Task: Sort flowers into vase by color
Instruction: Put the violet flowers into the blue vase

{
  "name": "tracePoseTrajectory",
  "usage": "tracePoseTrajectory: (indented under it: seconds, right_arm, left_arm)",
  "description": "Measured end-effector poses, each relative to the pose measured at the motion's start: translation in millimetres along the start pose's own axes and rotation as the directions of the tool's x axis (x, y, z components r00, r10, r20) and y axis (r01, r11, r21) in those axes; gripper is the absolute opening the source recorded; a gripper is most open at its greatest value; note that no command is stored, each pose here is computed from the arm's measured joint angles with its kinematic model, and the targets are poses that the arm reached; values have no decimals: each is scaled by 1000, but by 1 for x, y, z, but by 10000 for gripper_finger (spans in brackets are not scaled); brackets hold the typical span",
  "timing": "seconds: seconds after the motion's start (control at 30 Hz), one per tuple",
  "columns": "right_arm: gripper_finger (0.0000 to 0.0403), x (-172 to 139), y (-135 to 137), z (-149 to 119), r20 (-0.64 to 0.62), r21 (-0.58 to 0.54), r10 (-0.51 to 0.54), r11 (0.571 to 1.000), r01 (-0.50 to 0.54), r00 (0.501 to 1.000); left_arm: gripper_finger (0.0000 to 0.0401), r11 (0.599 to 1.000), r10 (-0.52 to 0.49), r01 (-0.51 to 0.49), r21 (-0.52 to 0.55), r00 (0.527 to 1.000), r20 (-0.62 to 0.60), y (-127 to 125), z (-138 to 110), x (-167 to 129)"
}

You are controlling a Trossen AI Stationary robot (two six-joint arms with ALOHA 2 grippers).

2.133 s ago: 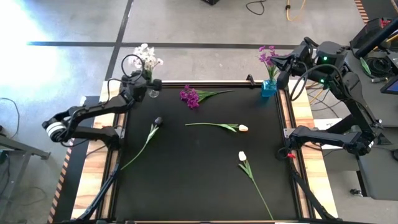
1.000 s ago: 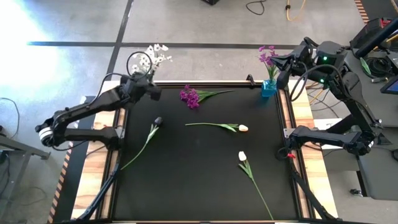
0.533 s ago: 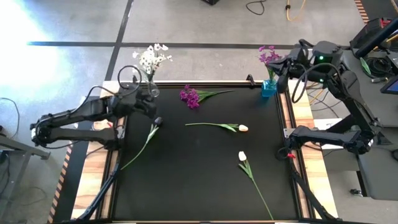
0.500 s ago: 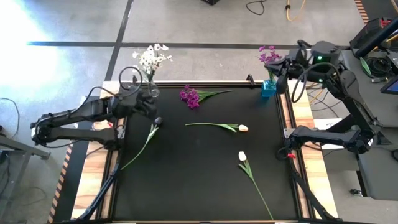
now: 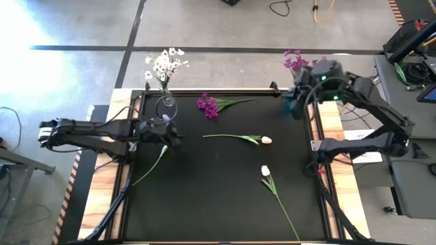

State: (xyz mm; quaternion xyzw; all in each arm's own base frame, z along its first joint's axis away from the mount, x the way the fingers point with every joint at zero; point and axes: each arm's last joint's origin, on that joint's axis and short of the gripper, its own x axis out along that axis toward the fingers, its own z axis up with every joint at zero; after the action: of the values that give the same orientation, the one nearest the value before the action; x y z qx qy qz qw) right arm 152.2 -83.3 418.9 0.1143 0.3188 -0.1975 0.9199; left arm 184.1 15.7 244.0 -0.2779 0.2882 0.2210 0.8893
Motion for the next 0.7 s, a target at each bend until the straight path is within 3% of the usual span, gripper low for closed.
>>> tracePoseTrajectory:
  seconds: [0.13, 0.23, 0.3, 0.4, 0.53, 0.7]
  right_arm:
    - [13, 12, 21, -5, -48, 67, 30, 997, -27, 998]
    - [13, 22, 37, -9, -82, 107, 3, 994, 6, 997]
    - [13, 30, 48, -12, -103, 123, -31, 991, 43, 994]
    - [13, 42, 64, -13, -122, 150, -49, 986, 67, 991]
    - [13, 63, 85, -13, -142, 156, -39, 986, 62, 989]
    - [13, 92, 101, -10, -156, 144, -25, 988, 47, 987]
  left_arm:
    - [0, 998, -67, 67, 5, 998, -9, 5, -11, 8]
    - [0, 997, -77, 77, -8, 993, -88, 9, -20, 10]
    - [0, 997, -33, 22, -73, 987, -159, 13, -26, 10]
    - [0, 971, 129, -178, -157, 951, -280, 23, -34, 4]
    - [14, 941, 284, -332, -66, 879, -382, 33, -42, -5]
    - [58, 934, 324, -357, -2, 851, -414, 42, -51, -1]
